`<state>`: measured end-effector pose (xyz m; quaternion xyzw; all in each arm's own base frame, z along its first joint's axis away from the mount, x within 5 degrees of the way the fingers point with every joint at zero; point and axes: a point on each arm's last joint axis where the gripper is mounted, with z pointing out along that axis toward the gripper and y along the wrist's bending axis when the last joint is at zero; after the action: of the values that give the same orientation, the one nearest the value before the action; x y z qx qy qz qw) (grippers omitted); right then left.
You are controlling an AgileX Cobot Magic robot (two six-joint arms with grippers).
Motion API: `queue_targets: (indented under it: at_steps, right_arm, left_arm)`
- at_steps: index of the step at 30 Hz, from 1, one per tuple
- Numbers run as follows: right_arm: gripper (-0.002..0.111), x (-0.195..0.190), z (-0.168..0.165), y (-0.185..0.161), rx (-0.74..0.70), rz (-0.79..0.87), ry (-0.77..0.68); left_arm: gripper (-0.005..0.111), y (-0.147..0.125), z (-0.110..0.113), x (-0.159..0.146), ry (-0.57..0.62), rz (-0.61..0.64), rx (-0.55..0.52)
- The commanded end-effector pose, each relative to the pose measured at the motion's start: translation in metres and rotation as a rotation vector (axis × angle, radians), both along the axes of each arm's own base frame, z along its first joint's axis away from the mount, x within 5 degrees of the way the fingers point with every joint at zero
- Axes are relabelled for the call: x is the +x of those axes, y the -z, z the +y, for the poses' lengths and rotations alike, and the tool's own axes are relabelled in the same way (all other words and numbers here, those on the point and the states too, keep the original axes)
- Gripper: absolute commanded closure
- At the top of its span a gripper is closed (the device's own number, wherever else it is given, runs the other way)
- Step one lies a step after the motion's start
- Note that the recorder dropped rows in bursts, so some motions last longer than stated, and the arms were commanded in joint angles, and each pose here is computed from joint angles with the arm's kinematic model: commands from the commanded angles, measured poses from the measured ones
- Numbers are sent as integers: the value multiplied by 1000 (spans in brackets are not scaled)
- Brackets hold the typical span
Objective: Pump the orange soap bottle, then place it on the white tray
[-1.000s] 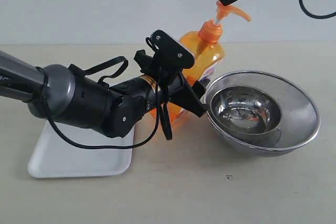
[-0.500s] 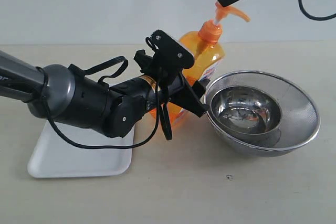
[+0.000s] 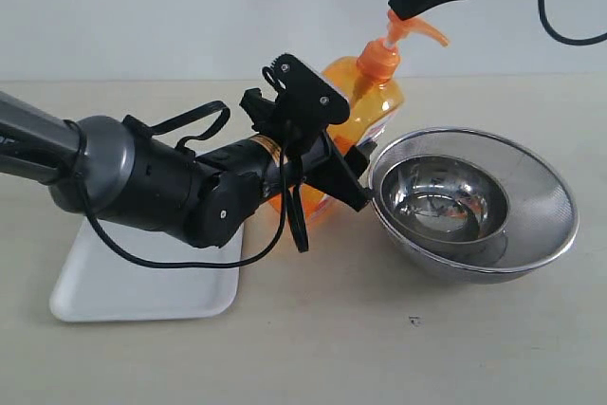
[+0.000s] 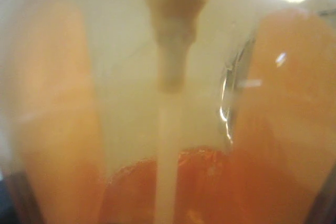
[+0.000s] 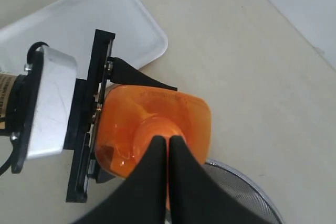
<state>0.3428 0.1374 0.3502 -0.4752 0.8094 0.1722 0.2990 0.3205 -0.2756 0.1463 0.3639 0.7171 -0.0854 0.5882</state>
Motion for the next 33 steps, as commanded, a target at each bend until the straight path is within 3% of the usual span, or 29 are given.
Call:
queue_targets:
  at_steps: [1, 33]
  right_arm:
    - [108, -3, 0, 42, -130, 193, -78]
    - [108, -4, 0, 46, -127, 207, -79]
  left_arm:
    - [102, -18, -4, 2, 0, -98, -78]
    - [102, -18, -4, 2, 0, -98, -78]
